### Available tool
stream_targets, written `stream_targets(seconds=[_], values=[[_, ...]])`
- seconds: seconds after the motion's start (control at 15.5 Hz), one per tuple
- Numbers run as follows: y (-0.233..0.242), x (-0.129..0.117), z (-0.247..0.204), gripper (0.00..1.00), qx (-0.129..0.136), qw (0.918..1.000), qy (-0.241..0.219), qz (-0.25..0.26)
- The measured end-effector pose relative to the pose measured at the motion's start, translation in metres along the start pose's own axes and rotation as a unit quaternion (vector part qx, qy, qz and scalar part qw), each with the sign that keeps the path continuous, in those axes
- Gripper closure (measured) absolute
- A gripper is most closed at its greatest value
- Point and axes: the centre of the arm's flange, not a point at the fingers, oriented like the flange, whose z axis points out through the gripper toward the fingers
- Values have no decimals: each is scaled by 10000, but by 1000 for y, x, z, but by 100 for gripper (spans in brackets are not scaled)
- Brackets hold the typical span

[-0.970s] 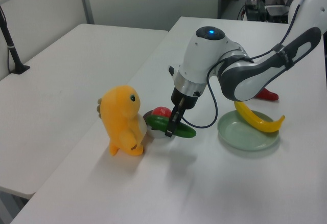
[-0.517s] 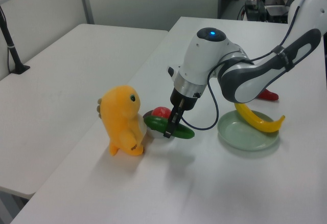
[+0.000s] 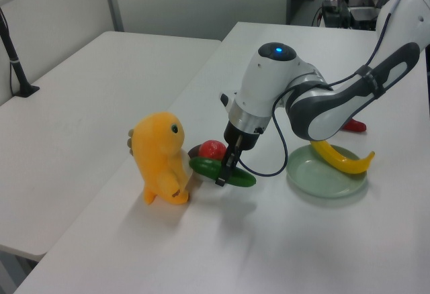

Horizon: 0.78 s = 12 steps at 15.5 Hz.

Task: Put the cucumber on the left side of the bowl
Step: 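Lower the cucumber onto the table beside the bowl and release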

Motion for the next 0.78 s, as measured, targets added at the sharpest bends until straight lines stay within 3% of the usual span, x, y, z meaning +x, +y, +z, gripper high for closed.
stream_targets(seconds=[0.39, 0.52, 0.65, 0.71, 0.78], values=[[-1, -5, 10, 49, -10, 10000, -74, -15], [-1, -5, 11, 35, -13, 10000, -79, -12], [0, -5, 11, 32, -15, 10000, -80, -8], [0, -4, 11, 22, -16, 10000, -80, -8], [0, -4, 11, 22, -15, 10000, -79, -8]])
